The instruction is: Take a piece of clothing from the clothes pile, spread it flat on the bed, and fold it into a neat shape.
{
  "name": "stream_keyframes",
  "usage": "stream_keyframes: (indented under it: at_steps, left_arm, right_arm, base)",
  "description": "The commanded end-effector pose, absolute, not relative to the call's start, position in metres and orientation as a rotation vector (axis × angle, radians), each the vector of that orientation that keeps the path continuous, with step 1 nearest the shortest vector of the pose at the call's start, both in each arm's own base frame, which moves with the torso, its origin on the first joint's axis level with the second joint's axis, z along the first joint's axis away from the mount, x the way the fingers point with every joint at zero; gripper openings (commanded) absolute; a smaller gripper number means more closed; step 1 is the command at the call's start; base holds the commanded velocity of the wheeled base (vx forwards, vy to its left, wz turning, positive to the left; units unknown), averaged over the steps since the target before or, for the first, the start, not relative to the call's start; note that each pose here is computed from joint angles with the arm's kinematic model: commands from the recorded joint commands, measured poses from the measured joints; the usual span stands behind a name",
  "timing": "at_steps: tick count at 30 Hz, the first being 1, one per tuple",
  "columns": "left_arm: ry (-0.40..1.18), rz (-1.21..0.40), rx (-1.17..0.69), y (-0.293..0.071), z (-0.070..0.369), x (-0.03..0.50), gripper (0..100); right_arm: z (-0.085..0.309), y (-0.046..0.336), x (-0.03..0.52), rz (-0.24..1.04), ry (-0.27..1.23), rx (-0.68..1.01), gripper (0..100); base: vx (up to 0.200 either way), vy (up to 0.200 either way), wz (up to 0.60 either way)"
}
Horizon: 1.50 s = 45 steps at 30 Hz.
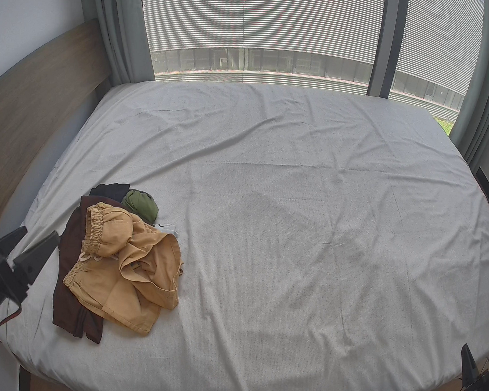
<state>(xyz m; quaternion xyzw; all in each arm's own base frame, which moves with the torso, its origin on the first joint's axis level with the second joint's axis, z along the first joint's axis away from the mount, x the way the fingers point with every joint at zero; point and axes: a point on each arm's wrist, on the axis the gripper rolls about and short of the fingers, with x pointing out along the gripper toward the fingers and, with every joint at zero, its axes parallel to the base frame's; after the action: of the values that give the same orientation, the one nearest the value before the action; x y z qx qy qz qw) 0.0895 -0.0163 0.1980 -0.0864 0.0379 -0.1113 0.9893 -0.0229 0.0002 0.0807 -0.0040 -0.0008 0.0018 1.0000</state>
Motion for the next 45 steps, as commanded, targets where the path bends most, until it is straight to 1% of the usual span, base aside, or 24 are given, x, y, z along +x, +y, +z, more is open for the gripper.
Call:
stream_keyframes:
  at_steps: [1, 5, 8, 11, 14, 20, 29, 32, 38, 45]
  left_arm:
    - [0.215, -0.243, -0.23, -0.026, 0.198, 0.145, 100]
    - [0.185, -0.284, -0.235, -0.028, 0.21, 0.158, 100]
    - [0.202, -0.294, -0.237, -0.029, 0.212, 0.173, 100]
    - [0.253, -0.259, -0.24, -0.024, 0.202, 0.185, 100]
    - [0.302, -0.258, -0.252, -0.019, 0.191, 0.195, 100]
    - [0.329, -0.259, -0.28, -0.005, 0.175, 0.21, 100]
    - [0.358, -0.214, -0.308, 0.014, 0.152, 0.235, 100]
    - [0.367, -0.202, -0.312, 0.018, 0.137, 0.253, 100]
    - [0.342, -0.186, -0.317, 0.026, 0.12, 0.275, 100]
    - [0.35, -0.16, -0.326, 0.036, 0.113, 0.293, 100]
  right_arm:
    - [0.076, 0.0, -0.022, 0.005, 0.005, -0.009, 100]
    - [0.076, 0.0, -0.022, 0.003, 0.003, -0.008, 100]
    - [0.076, 0.0, -0.022, 0.003, 0.003, -0.008, 100]
    - [0.076, 0.0, -0.022, 0.003, 0.003, -0.008, 100]
    - [0.076, 0.0, -0.022, 0.002, 0.003, -0.008, 100]
    - [0.076, 0.0, -0.022, 0.002, 0.003, -0.006, 100]
    - [0.076, 0.0, -0.022, 0.002, 0.003, -0.008, 100]
    - [0.076, 0.0, -0.022, 0.002, 0.003, -0.008, 100]
    - [0.076, 0.0, -0.022, 0.002, 0.003, -0.008, 100]
    - [0.076, 0.0, -0.022, 0.002, 0.003, -0.008, 100]
  base:
    - [0.0, 0.0, 0.0]
    - [0.0, 0.0, 0.0]
    - [0.0, 0.0, 0.0]
    - [0.0, 0.0, 0.0]
    - [0.0, 0.0, 0.0]
    - [0.0, 0.0, 0.0]
    - [0.0, 0.0, 0.0]
    - [0.0, 0.0, 0.0]
    - [0.0, 0.0, 0.0]
    - [0.0, 0.0, 0.0]
